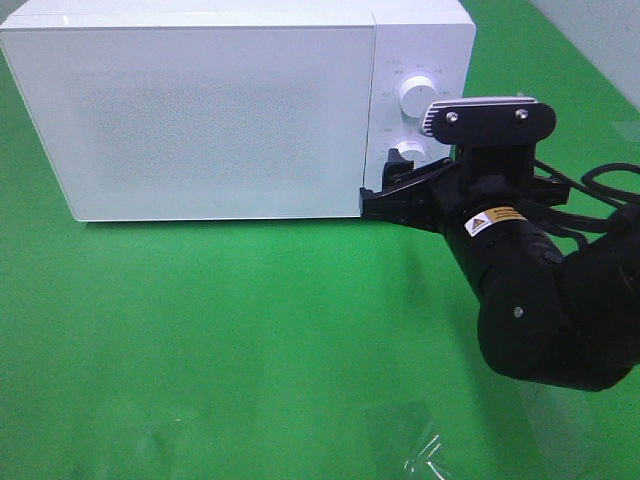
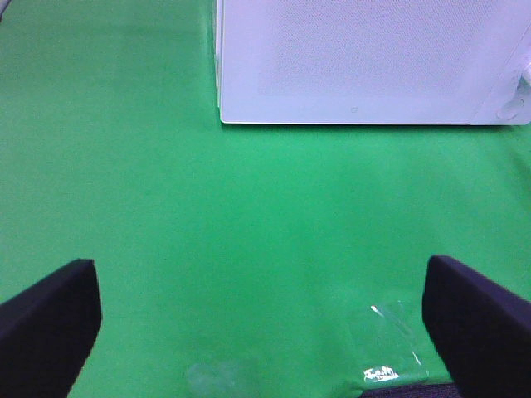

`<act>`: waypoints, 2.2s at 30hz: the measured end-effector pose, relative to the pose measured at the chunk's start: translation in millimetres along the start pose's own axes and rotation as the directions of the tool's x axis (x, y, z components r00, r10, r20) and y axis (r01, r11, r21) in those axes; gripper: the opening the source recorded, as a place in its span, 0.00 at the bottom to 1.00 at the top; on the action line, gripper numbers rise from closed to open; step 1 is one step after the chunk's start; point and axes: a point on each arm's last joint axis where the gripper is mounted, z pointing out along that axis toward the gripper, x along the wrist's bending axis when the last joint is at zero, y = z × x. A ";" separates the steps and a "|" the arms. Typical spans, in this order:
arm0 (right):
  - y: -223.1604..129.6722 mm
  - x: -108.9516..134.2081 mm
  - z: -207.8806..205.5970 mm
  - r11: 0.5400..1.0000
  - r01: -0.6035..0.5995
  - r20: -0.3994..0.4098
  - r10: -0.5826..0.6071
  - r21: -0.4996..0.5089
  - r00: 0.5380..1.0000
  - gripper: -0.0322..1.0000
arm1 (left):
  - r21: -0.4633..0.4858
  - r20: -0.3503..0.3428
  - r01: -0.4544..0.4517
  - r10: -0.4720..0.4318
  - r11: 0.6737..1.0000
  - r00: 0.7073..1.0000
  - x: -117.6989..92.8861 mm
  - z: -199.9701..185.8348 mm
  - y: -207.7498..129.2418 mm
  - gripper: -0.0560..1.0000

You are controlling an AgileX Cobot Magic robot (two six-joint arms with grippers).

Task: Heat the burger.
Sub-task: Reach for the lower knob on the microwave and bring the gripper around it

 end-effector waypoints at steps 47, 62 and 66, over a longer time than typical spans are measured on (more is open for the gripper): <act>-30.5 14.9 73.3 0.999 -0.020 0.061 0.017 0.048 0.998 0.75 | 0.000 0.000 0.000 0.000 1.000 1.000 0.0 0.0 0.0 0.97; -31.9 10.9 76.3 0.998 -0.019 0.058 0.015 0.063 0.998 0.69 | 0.000 0.000 0.000 0.000 1.000 1.000 0.0 0.0 0.0 0.97; -32.3 11.8 76.9 0.997 -0.022 0.053 0.018 0.073 0.998 0.50 | 0.000 0.000 0.000 0.000 1.000 1.000 0.0 0.0 0.0 0.97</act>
